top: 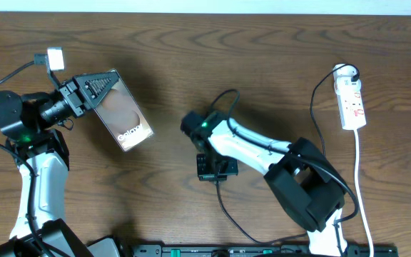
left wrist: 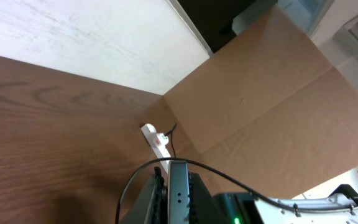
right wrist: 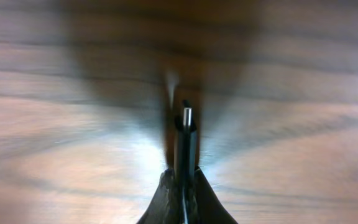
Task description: Plug charger to phone and switch on socket
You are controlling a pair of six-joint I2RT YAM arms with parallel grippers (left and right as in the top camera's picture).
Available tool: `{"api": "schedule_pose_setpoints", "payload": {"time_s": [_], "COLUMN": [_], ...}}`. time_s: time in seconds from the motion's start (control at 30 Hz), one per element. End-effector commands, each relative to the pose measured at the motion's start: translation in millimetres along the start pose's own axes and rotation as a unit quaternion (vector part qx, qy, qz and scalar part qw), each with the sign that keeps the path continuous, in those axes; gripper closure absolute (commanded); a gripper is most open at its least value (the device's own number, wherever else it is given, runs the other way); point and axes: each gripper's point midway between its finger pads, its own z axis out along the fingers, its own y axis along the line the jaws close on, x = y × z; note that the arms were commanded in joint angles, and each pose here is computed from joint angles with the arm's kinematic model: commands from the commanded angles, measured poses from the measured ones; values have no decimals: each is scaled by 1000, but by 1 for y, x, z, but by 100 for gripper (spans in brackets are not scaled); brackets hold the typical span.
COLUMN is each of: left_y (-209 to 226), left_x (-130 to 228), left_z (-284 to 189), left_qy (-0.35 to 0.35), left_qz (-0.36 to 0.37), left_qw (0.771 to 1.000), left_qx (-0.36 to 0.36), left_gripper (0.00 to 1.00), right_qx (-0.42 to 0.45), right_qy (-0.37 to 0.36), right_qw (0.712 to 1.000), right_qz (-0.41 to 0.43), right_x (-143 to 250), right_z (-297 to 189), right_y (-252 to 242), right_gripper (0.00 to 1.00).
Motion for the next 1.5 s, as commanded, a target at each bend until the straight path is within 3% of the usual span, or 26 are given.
{"api": "schedule_pose_setpoints", "payload": {"time_s": [0.0, 0.07, 0.13, 0.23, 0.3, 0.73, 0.8, 1.03, 1.33, 1.47], "left_y": [-6, -6, -6, -6, -6, -6, -6, 3, 9, 8], "left_x": [-3, -3, -3, -3, -3, -3, -4, -22, -36, -41], "left_z": [-1, -1, -1, -1, -1, -1, -1, -2, -4, -9], "left_qy": [2, 2, 2, 2, 2, 4, 1, -55, -97, -109], "left_qz": [16, 16, 16, 16, 16, 16, 16, -67, -106, -90], "left_qw": [1000, 1000, 1000, 1000, 1000, 1000, 1000, 996, 989, 989], "left_qx": [3, 3, 3, 3, 3, 4, 2, -21, -34, -36], "left_gripper": [93, 93, 93, 92, 93, 93, 93, 92, 93, 92], "right_qx": [-123, -228, -361, -460, -482, -487, -501, -582, -592, -623], "right_qy": [29, 44, 48, 33, 22, -25, -29, -82, -108, -103], "right_qw": [985, 953, 884, 803, 778, 735, 723, 622, 612, 578], "right_qz": [-114, -194, -294, -377, -402, -471, -475, -517, -513, -517], "right_x": [-5, 2, 15, 28, 31, 30, 30, 29, 10, 16], "right_z": [-21, -44, -81, -115, -122, -124, -129, -167, -183, -196], "right_y": [39, 68, 100, 114, 116, 117, 120, 137, 140, 134], "right_gripper": [99, 99, 99, 99, 99, 99, 99, 99, 99, 98]}}
